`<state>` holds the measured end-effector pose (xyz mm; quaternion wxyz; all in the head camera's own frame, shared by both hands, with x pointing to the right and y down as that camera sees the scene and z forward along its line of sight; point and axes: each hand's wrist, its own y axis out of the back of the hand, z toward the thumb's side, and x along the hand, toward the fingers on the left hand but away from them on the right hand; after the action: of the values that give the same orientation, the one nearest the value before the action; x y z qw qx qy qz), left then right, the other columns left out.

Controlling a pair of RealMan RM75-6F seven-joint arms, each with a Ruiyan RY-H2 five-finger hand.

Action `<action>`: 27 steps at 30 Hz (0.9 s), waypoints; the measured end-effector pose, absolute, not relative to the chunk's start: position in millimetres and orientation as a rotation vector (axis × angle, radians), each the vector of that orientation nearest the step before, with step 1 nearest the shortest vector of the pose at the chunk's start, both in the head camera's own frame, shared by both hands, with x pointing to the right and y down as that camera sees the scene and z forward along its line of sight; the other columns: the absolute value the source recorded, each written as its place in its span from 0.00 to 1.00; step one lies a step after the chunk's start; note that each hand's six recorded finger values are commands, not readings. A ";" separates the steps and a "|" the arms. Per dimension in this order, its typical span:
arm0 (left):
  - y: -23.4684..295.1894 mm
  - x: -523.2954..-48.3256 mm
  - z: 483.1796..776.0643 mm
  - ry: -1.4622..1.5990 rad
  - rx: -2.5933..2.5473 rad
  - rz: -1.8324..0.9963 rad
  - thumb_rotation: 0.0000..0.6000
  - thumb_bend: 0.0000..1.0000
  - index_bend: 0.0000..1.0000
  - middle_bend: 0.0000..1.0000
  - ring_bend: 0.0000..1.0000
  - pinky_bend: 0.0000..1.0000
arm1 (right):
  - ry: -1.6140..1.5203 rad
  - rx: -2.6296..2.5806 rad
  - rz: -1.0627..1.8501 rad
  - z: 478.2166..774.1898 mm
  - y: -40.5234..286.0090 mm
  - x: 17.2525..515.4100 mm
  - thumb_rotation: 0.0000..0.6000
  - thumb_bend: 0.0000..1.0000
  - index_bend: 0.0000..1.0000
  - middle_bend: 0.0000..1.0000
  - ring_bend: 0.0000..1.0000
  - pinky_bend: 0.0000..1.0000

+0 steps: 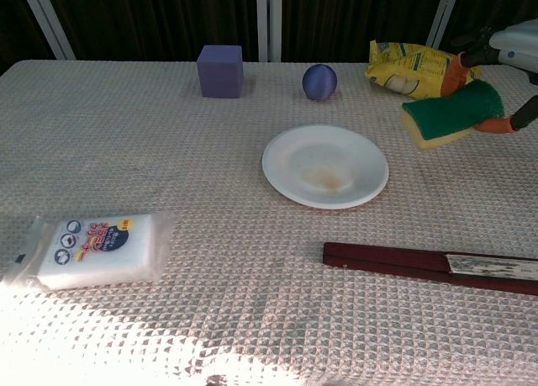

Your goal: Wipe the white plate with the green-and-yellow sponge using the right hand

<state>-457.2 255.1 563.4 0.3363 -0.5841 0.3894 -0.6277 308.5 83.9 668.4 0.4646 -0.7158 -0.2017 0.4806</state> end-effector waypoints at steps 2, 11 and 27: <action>256.6 -458.0 563.6 1.018 -1.525 -1.643 1.00 0.08 0.23 0.10 0.05 0.11 | -0.423 -1.766 1.152 673.7 82.0 288.1 1.00 0.23 0.42 0.35 0.04 0.14; 260.2 -462.9 565.2 1.027 -1.527 -1.656 1.00 0.08 0.23 0.10 0.05 0.11 | -0.154 -1.743 1.067 708.6 88.7 212.7 1.00 0.24 0.43 0.36 0.04 0.13; 262.4 -468.7 567.6 1.047 -1.527 -1.662 1.00 0.08 0.23 0.10 0.05 0.11 | -0.107 -1.605 1.049 705.8 76.8 207.7 1.00 0.26 0.44 0.36 0.05 0.09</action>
<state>-468.7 262.4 567.6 0.3210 -0.5812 0.3986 -0.6327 207.7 76.8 705.8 0.5734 -0.6848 -0.0455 0.4474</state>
